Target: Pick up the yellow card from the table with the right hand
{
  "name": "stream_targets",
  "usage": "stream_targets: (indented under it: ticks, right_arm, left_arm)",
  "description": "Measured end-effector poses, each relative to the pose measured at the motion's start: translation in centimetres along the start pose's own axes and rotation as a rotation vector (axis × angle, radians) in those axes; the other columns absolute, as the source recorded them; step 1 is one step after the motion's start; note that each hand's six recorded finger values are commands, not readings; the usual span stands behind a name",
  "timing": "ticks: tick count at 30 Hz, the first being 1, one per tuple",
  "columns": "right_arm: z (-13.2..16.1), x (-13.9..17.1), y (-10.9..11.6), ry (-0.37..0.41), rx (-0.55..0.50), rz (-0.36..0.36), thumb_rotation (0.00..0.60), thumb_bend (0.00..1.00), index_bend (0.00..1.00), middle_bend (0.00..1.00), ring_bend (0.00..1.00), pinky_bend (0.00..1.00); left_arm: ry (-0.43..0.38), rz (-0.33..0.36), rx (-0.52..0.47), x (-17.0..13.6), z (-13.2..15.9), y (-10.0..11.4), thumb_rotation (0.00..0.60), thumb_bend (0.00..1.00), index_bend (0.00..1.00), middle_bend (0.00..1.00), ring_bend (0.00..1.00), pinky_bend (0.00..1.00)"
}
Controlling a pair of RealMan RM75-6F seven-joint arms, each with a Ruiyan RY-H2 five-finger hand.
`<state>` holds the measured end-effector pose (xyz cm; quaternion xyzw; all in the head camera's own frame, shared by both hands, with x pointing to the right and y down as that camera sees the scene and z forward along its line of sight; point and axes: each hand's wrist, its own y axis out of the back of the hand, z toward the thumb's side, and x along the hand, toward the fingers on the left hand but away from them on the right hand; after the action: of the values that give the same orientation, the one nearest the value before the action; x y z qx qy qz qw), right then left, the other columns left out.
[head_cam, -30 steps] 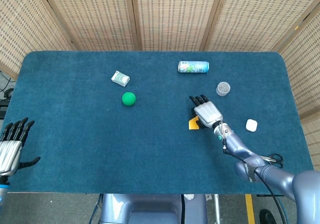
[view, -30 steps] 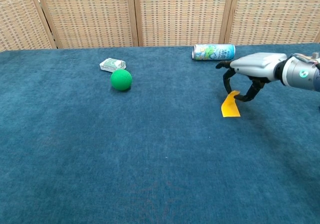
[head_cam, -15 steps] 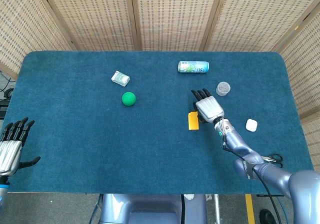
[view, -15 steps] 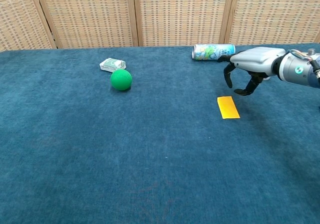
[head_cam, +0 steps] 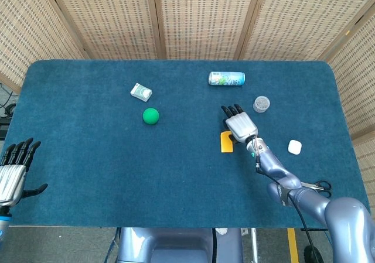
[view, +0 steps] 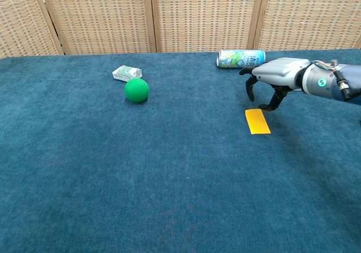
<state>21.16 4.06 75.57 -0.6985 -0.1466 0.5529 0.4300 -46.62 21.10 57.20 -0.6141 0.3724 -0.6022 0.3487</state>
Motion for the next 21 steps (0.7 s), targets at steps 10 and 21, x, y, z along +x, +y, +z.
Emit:
stream_targets:
  ticks: [10, 21]
  right_arm:
    - [0.9, -0.9, -0.7, 0.011, 0.020, 0.030, 0.600, 0.44, 0.40, 0.00, 0.00, 0.00]
    - [1.3, -1.5, -1.0, 0.012, 0.022, 0.045, 0.600, 0.44, 0.40, 0.00, 0.00, 0.00]
  left_arm:
    - [0.001, -0.002, -0.001, 0.0, 0.0, 0.0, 0.600, 0.13, 0.00, 0.00, 0.00, 0.00]
    - [0.002, -0.002, -0.003, 0.0, 0.0, 0.0, 0.600, 0.13, 0.00, 0.00, 0.00, 0.00]
